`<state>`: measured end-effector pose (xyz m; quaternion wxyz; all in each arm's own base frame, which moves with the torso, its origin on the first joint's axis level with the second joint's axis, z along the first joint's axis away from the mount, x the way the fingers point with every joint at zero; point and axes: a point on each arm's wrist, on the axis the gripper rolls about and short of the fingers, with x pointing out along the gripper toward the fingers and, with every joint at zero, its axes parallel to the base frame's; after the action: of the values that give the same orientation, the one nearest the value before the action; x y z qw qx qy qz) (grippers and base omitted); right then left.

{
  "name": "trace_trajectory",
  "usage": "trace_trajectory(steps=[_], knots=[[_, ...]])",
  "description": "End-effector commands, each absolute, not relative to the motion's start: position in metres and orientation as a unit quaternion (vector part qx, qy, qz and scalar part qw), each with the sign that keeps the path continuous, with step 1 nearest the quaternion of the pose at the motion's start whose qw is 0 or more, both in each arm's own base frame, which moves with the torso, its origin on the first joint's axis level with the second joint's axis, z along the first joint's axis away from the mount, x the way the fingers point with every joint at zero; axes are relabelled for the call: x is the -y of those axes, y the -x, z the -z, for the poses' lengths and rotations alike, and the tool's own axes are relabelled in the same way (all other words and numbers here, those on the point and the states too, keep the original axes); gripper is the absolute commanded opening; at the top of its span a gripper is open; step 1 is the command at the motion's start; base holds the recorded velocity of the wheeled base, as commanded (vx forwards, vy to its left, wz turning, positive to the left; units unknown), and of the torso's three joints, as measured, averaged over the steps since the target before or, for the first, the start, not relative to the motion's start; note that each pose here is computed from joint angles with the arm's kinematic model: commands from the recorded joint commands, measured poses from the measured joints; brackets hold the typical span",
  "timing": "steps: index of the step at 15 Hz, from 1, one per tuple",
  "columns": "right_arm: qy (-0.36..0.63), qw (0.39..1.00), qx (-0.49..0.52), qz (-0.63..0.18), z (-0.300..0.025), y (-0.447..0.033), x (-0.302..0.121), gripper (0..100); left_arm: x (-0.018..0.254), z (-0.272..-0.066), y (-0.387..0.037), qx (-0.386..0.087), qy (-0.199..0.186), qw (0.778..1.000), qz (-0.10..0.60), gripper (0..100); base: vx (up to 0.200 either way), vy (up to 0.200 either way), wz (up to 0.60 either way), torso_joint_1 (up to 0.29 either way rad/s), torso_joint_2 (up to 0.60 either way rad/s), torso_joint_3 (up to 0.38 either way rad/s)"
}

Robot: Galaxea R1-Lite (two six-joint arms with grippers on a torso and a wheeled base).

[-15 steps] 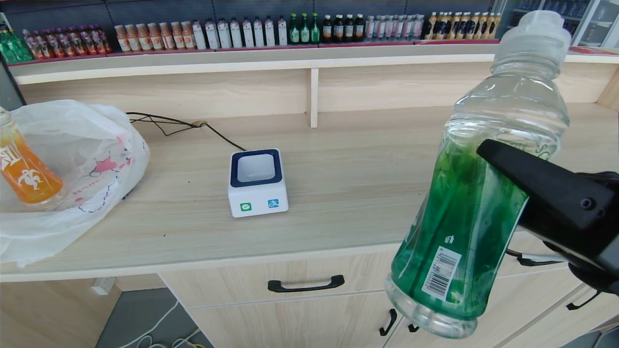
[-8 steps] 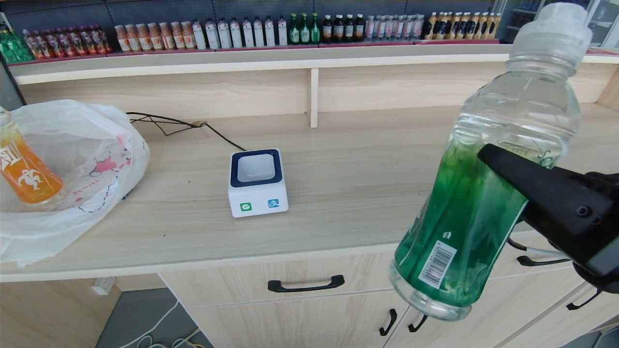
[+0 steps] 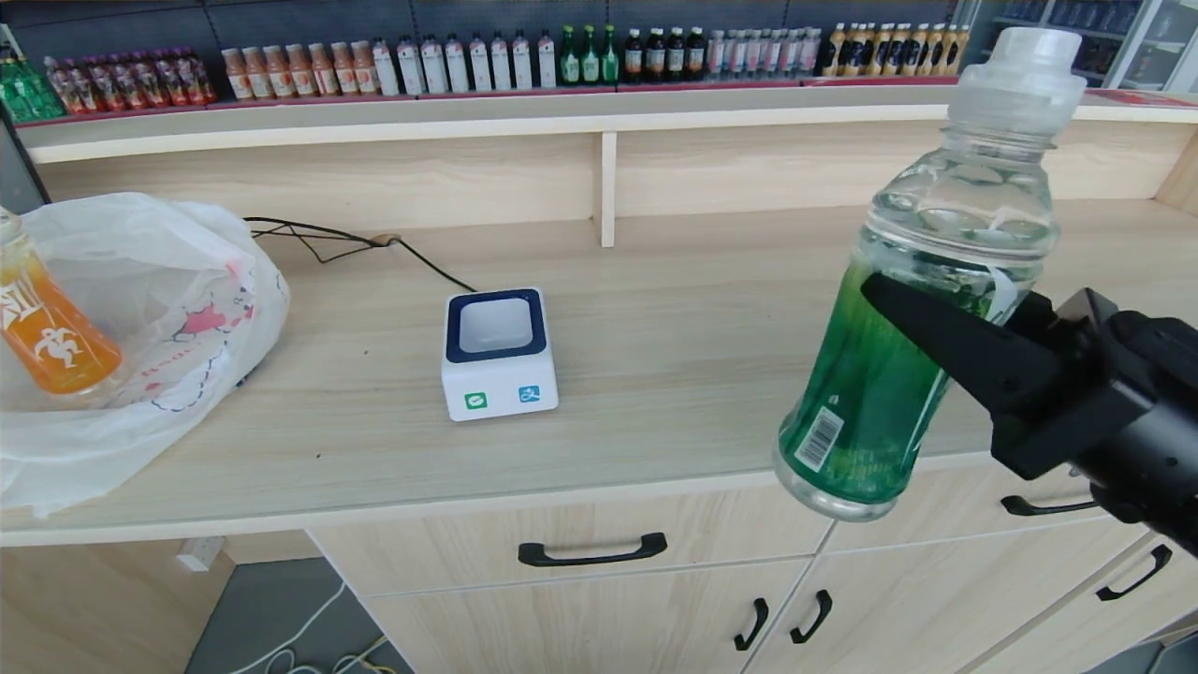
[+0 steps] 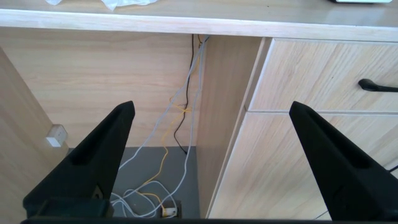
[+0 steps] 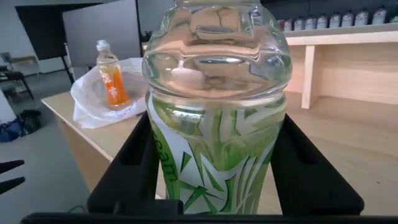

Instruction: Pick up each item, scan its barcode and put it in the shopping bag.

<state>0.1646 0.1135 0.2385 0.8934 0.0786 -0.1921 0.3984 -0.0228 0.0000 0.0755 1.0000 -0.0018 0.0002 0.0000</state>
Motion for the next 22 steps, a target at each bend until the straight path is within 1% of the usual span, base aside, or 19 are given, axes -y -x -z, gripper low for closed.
trace_trajectory(steps=[1,2,3,4,8,12,16,22], knots=[[-0.065,0.901,0.213,-0.371,-0.246,-0.165,-0.111,0,0.000,-0.075,0.023,0.000,0.002,1.000,0.000,100,0.000,0.000,0.00,0.000,0.00,0.000],[-0.045,0.928,0.222,-0.297,-0.246,-0.167,-0.109,0,0.000,-0.075,0.023,0.000,0.002,1.000,0.000,100,0.000,0.000,0.00,0.000,0.00,0.000],[-0.050,0.940,0.226,-0.250,-0.250,-0.169,-0.107,0,0.000,-0.075,0.023,0.000,0.002,1.000,0.000,100,0.000,0.000,0.00,0.000,0.00,0.000],[-0.053,0.942,0.228,-0.240,-0.252,-0.171,-0.108,0,0.000,-0.075,0.023,0.000,0.002,1.000,0.000,100,0.000,0.000,0.00,0.000,0.00,0.000],[-0.051,0.945,0.221,-0.237,-0.248,-0.174,-0.109,0,0.000,-0.075,0.023,0.000,0.002,1.000,0.000,100,0.000,0.000,0.00,0.000,0.00,0.000],[-0.037,0.951,0.224,-0.212,-0.247,-0.182,-0.102,0,0.000,-0.075,0.023,0.000,0.003,1.000,0.000,100,0.000,0.000,0.00,0.000,0.00,0.000],[-0.031,0.953,0.227,-0.197,-0.248,-0.192,-0.100,0,0.000,-0.075,0.023,0.000,0.003,1.000,0.000,100,0.000,0.200,0.00,0.004,0.00,-0.001],[-0.027,0.955,0.221,-0.195,-0.244,-0.192,-0.099,0,0.000,-0.075,0.023,0.000,0.003,1.000,0.000,100,0.000,0.200,0.00,0.006,0.00,0.002]])
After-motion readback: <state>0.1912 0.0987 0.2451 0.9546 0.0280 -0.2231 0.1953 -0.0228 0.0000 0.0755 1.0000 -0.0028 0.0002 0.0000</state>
